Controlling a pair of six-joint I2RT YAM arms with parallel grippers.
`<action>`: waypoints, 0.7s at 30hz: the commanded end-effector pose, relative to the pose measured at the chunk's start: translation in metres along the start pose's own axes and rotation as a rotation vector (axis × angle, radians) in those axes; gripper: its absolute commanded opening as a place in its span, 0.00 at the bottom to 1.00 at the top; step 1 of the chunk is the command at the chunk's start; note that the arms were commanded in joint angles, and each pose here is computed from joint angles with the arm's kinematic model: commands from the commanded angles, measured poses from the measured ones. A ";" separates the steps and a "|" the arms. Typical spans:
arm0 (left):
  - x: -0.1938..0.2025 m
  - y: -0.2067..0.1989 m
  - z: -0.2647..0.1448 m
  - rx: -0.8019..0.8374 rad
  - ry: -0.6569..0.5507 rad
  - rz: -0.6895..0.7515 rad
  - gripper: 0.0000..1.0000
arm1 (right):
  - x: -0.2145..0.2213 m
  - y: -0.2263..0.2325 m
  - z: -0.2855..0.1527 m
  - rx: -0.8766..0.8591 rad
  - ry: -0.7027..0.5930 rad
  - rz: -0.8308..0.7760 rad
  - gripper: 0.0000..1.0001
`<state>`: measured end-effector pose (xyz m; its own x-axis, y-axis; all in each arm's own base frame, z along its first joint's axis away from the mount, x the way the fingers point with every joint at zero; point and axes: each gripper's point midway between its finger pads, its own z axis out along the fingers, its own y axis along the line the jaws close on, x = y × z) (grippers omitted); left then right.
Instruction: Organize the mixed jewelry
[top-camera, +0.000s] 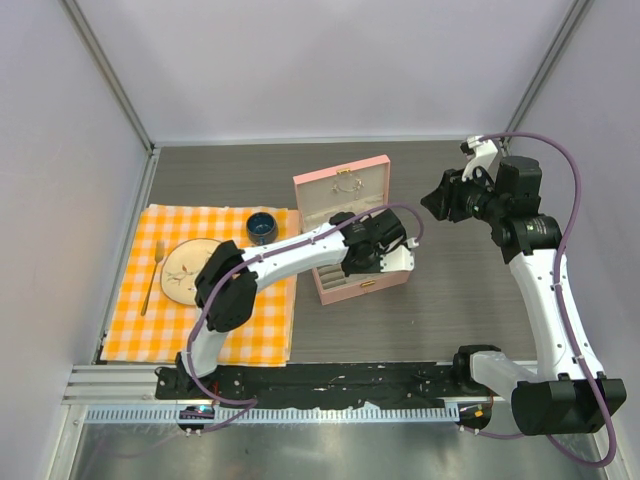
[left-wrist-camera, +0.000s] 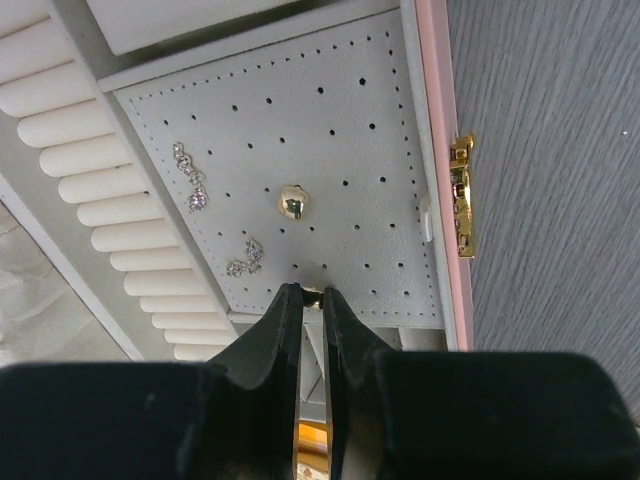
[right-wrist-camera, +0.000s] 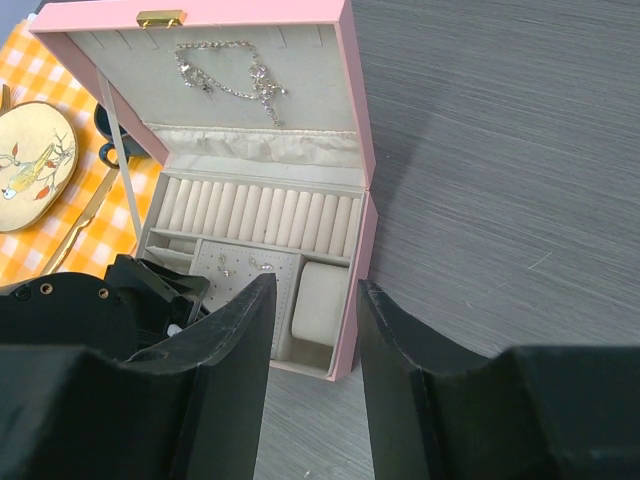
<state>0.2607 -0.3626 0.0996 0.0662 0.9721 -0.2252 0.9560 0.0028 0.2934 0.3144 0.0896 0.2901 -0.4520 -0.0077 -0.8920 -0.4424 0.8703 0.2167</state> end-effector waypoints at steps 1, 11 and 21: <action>-0.012 -0.001 -0.004 0.002 -0.014 0.023 0.00 | -0.015 0.004 -0.006 -0.007 -0.064 -0.024 0.44; -0.012 -0.003 -0.003 -0.009 0.020 0.044 0.01 | -0.014 0.004 -0.006 -0.010 -0.064 -0.024 0.44; -0.011 -0.002 -0.001 -0.016 0.053 0.060 0.10 | -0.015 -0.003 -0.009 0.011 -0.072 -0.015 0.44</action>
<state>0.2597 -0.3641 0.0981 0.0818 0.9847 -0.1536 0.9478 -0.0292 0.3174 0.3150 0.0856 0.2874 -0.4563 -0.0007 -0.8898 -0.4318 0.8745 0.2208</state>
